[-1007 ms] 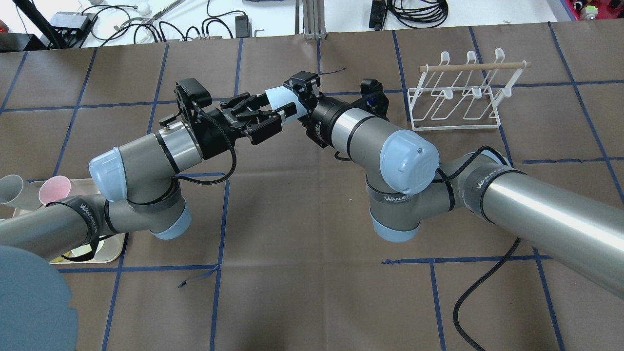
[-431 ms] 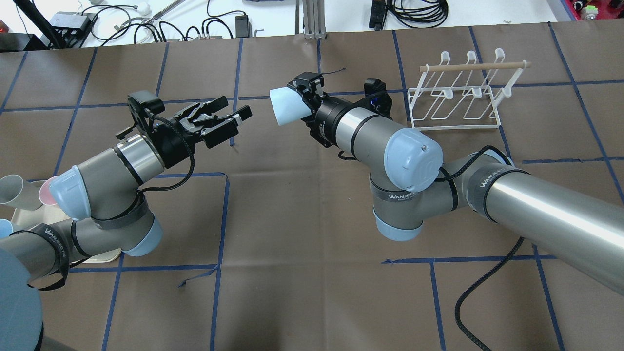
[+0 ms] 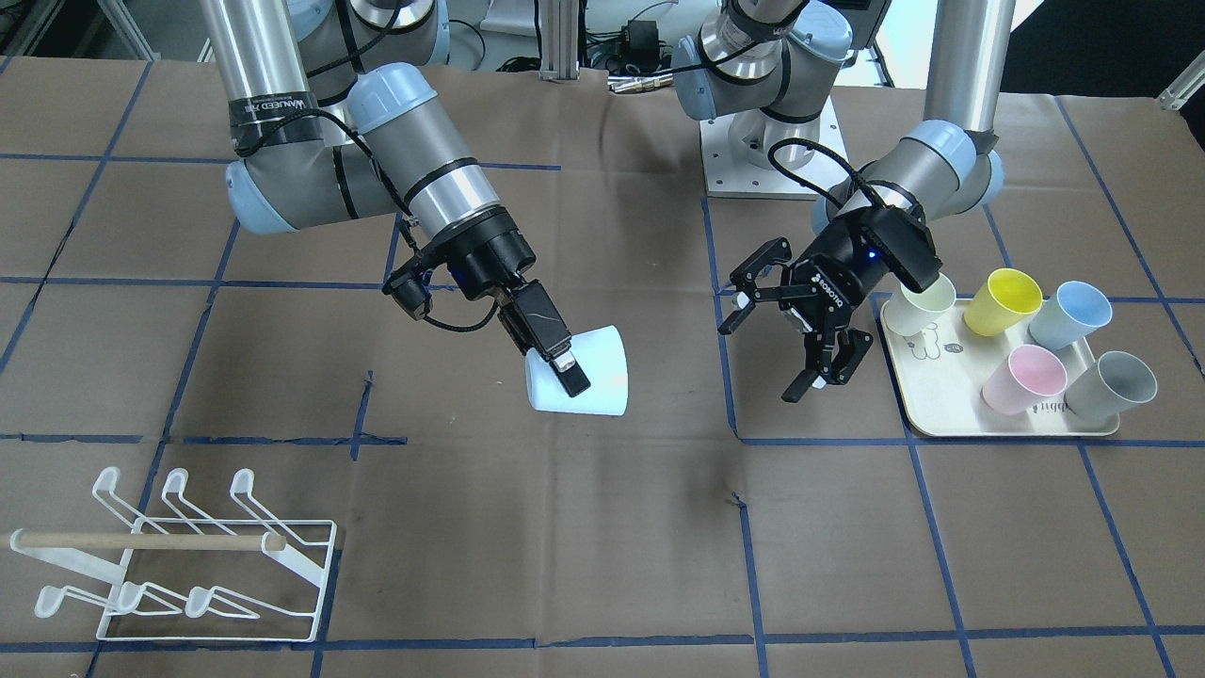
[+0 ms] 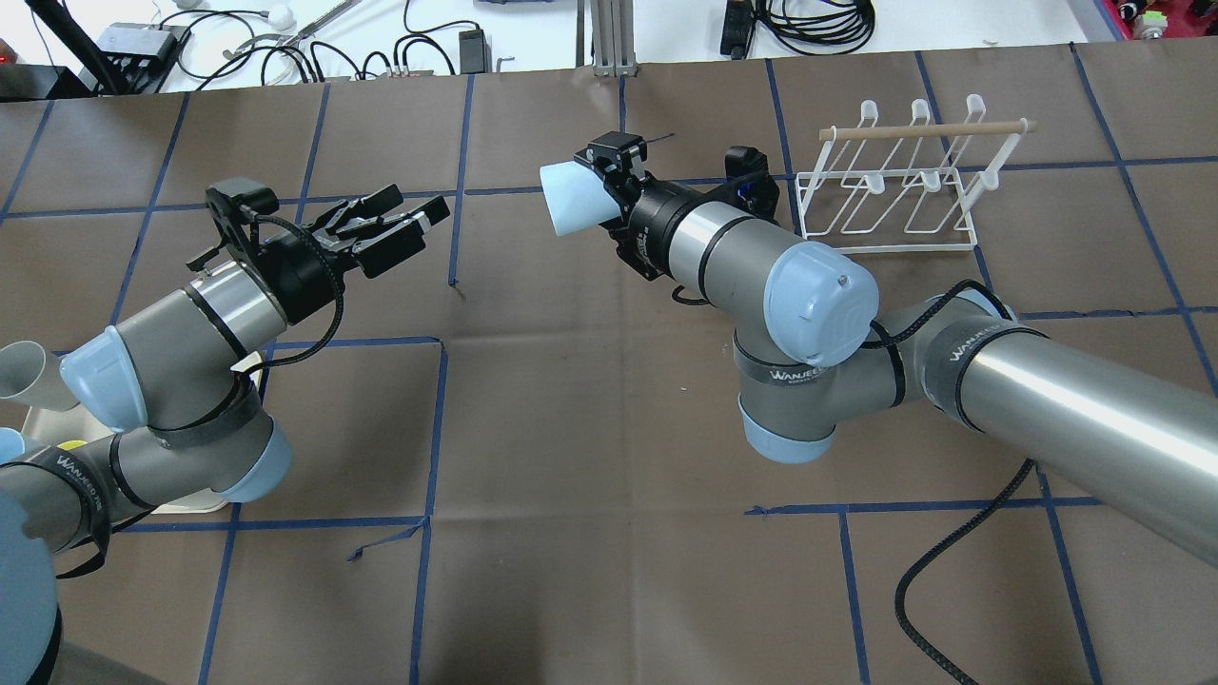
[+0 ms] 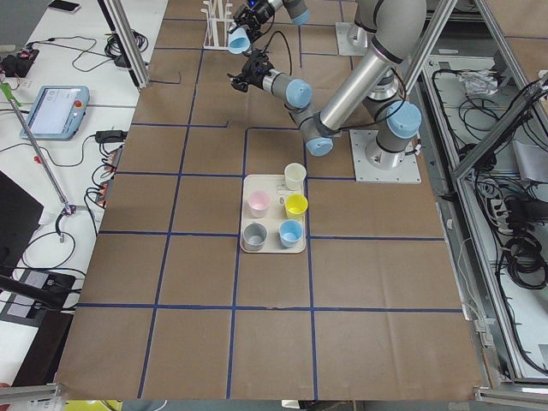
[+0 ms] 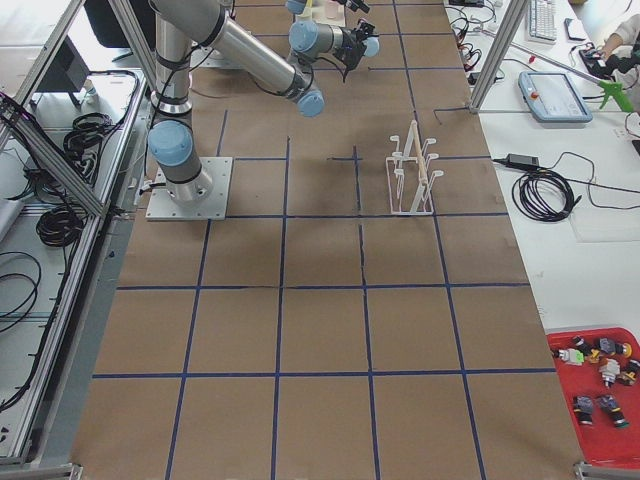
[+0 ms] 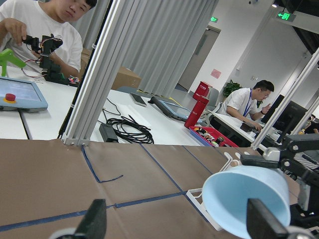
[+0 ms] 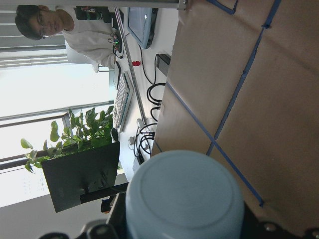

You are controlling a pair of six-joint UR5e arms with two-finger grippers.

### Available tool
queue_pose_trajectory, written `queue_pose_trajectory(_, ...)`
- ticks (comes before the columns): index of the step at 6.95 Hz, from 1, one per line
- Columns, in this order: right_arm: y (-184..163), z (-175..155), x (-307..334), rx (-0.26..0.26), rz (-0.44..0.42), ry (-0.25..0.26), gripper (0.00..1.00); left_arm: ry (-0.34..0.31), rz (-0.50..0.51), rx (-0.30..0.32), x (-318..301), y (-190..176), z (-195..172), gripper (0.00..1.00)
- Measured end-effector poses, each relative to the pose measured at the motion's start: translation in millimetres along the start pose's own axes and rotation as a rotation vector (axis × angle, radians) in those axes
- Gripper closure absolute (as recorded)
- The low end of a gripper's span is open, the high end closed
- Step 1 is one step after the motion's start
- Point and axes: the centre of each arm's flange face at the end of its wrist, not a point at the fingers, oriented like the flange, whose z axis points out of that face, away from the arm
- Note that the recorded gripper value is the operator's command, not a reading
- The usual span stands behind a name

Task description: Transfer IKEA cup to right arm and place on rack

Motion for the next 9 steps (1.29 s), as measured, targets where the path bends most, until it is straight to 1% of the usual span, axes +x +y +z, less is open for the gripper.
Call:
queue_pose_trajectory(1, -17.7, -7.8, -7.2, 0.033, -0.020, -0.015, 0.58, -0.051, -0.037, -0.019, -10.4, -9.1, 4.5, 0.01)
queue_pose_trajectory(2, -39.7, -18.0, -15.3, 0.079, -0.072, -0.031, 0.59, -0.104, -0.078, -0.047, -19.1, -23.9, 10.5, 0.01)
queue_pose_trajectory(3, -63.7, -27.0, -20.6, 0.130, -0.196, -0.034, 0.59, -0.166, -0.121, -0.087, -23.2, -40.7, 18.6, 0.01)
queue_pose_trajectory(4, -86.1, -35.1, -23.5, 0.178, -0.375, -0.022, 0.59, -0.251, -0.164, -0.147, -22.4, -55.3, 28.9, 0.01)
queue_pose_trajectory(5, -103.5, -42.0, -25.4, 0.215, -0.564, -0.003, 0.62, -0.363, -0.204, -0.234, -17.3, -68.3, 40.8, 0.01)
queue_pose_trajectory(6, -117.9, -47.8, -27.5, 0.247, -0.724, 0.015, 0.65, -0.474, -0.236, -0.343, -7.2, -83.7, 54.2, 0.01)
queue_pose_trajectory(7, -133.1, -53.5, -29.6, 0.278, -0.845, 0.034, 0.66, -0.567, -0.269, -0.460, 6.1, -103.2, 67.2, 0.01)
queue_pose_trajectory(8, -152.6, -60.7, -30.8, 0.315, -0.959, 0.063, 0.66, -0.661, -0.310, -0.597, 26.0, -128.8, 78.2, 0.00)
queue_pose_trajectory(9, -172.8, -69.4, -31.2, 0.349, -1.051, 0.097, 0.66, -0.732, -0.336, -0.726, 50.0, -151.7, 81.2, 0.00)
